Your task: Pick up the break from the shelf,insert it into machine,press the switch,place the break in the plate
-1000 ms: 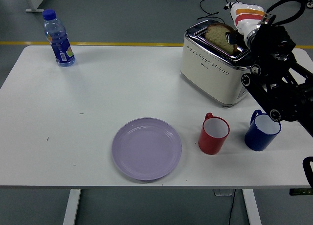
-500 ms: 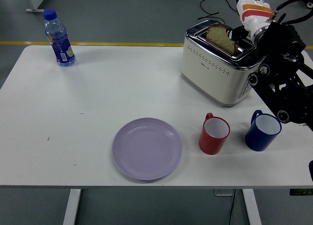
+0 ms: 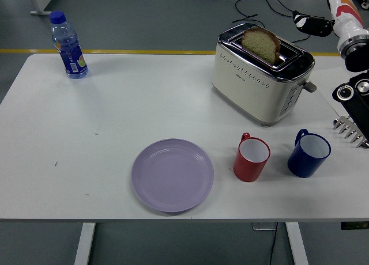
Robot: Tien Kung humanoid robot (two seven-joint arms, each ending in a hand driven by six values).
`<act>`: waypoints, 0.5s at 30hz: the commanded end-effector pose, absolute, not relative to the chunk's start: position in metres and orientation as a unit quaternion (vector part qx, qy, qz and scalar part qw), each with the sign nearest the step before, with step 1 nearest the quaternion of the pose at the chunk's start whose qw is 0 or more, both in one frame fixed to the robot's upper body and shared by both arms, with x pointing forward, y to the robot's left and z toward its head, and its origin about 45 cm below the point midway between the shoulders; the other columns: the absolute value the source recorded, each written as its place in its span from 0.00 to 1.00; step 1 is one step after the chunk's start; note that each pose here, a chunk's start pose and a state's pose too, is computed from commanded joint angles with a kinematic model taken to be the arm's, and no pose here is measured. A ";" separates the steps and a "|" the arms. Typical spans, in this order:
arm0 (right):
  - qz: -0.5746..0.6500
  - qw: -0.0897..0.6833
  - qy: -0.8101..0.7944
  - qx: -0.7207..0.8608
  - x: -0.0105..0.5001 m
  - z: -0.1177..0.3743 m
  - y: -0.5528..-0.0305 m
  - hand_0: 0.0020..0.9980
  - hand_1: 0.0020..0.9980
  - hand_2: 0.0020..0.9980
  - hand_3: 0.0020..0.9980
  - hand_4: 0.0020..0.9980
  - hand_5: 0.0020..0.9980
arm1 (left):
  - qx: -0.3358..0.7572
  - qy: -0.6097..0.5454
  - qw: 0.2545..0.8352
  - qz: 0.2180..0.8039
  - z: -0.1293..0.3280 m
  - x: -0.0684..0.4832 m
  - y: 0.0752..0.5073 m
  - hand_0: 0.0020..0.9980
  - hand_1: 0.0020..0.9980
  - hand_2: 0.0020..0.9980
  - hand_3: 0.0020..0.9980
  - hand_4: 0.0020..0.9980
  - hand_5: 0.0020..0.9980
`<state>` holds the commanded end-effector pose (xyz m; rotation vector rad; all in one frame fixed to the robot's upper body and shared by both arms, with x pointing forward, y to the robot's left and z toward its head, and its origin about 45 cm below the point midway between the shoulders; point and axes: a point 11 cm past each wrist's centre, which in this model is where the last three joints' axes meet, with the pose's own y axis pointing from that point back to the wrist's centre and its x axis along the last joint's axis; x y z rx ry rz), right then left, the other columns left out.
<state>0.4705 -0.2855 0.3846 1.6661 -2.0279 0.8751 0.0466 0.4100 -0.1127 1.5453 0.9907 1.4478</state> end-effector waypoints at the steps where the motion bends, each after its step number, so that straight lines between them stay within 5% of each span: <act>1: 0.300 0.165 -0.731 0.590 0.466 0.384 -0.292 0.49 0.51 0.59 0.81 0.36 0.11 | 0.608 0.390 0.391 0.570 -0.113 0.046 0.410 0.66 0.57 0.59 0.61 0.32 0.99; 5: 0.249 0.115 -0.759 0.591 0.453 0.371 -0.313 0.49 0.51 0.59 0.81 0.36 0.11 | 0.608 0.391 0.391 0.570 -0.113 0.046 0.410 0.66 0.57 0.59 0.61 0.32 0.99; 6: 0.240 0.111 -0.761 0.592 0.452 0.368 -0.315 0.36 0.39 0.47 0.76 0.31 0.05 | 0.608 0.391 0.391 0.570 -0.113 0.045 0.410 0.66 0.57 0.59 0.61 0.32 0.99; 12: 0.199 0.109 -0.762 0.607 0.437 0.340 -0.341 0.36 0.39 0.47 0.76 0.31 0.05 | 0.610 0.390 0.392 0.568 -0.113 0.046 0.410 0.66 0.57 0.59 0.61 0.32 0.99; 13: 0.197 0.115 -0.760 0.608 0.434 0.335 -0.344 0.27 0.29 0.38 0.74 0.37 0.00 | 0.610 0.390 0.392 0.569 -0.113 0.046 0.410 0.66 0.57 0.59 0.61 0.32 0.99; 15: 0.192 0.135 -0.756 0.611 0.428 0.323 -0.352 0.27 0.29 0.38 0.74 0.37 0.00 | 0.609 0.390 0.391 0.569 -0.113 0.045 0.410 0.66 0.57 0.59 0.61 0.32 0.99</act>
